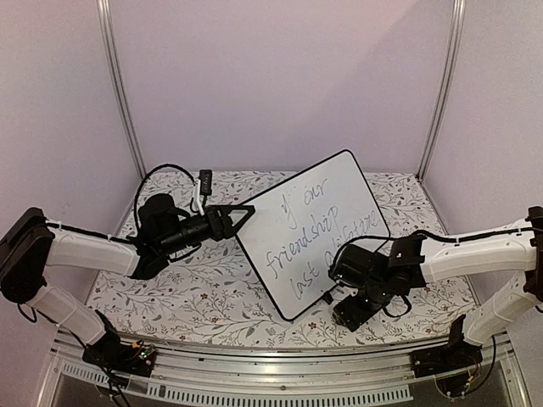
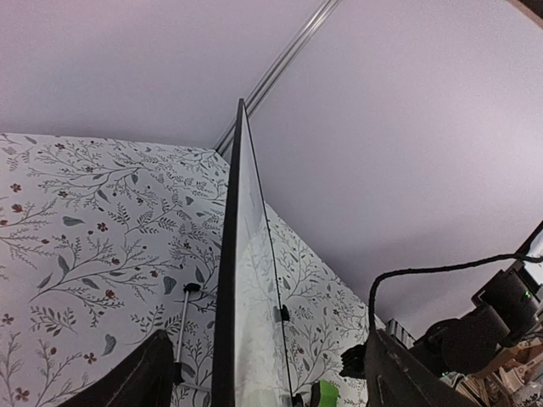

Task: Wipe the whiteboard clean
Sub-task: Adjust the whiteboard eraser at the center of the board.

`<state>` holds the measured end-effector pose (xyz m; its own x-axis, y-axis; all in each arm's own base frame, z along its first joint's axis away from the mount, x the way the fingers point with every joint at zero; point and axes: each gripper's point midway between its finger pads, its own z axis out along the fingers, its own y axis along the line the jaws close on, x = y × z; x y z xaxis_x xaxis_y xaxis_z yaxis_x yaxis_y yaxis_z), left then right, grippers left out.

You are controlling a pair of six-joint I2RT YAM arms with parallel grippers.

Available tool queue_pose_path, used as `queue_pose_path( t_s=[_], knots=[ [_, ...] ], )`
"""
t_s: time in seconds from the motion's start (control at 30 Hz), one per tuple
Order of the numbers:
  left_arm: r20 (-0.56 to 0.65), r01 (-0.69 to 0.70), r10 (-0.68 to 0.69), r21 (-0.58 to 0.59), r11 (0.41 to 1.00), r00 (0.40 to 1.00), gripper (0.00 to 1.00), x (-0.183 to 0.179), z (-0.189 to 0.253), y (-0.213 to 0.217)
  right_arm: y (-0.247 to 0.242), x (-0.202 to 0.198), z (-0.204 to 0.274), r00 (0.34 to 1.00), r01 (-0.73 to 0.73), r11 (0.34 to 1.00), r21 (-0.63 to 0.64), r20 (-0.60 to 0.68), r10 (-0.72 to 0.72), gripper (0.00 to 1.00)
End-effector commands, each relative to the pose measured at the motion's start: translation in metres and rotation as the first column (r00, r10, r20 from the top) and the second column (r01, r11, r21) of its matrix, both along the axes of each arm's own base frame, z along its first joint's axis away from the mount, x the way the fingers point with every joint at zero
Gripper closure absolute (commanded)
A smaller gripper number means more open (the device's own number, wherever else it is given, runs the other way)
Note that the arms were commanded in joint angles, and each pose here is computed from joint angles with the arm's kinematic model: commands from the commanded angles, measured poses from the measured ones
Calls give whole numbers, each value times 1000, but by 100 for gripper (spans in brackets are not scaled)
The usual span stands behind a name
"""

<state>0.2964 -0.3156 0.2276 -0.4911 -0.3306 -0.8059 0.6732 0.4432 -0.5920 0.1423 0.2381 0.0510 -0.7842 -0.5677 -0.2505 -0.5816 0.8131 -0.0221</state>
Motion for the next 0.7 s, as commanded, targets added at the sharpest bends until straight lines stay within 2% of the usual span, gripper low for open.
queue_pose_path(
  t_s=[0.0,0.13,0.27,0.33,0.4,0.47,0.67],
  knots=[
    [13,3,-2,-4,1000,1000,23,1,0,1,3,1,9,999,-34,999,-33,17,35,13],
    [10,10,-10,-6,1000,1000,23,0,-1,0,5,0,13,999,-50,996,-73,-12,50,12],
    [9,20,-20,-11,1000,1000,23,-1,0,-1,12,-4,19,986,-164,976,-144,-63,156,12],
    [13,24,-24,-14,1000,1000,23,-2,1,-1,33,-15,25,964,-238,970,-56,-136,229,12],
    [15,23,-23,-14,1000,1000,23,-2,2,-1,48,-16,34,949,-287,958,-16,-145,282,12],
    [18,24,-24,-16,1000,1000,23,-3,3,0,52,-5,42,952,-294,954,-67,-110,285,12],
    [32,21,-20,-18,1000,999,23,-4,8,2,52,-5,28,945,-301,946,-122,-166,280,11]
  ],
)
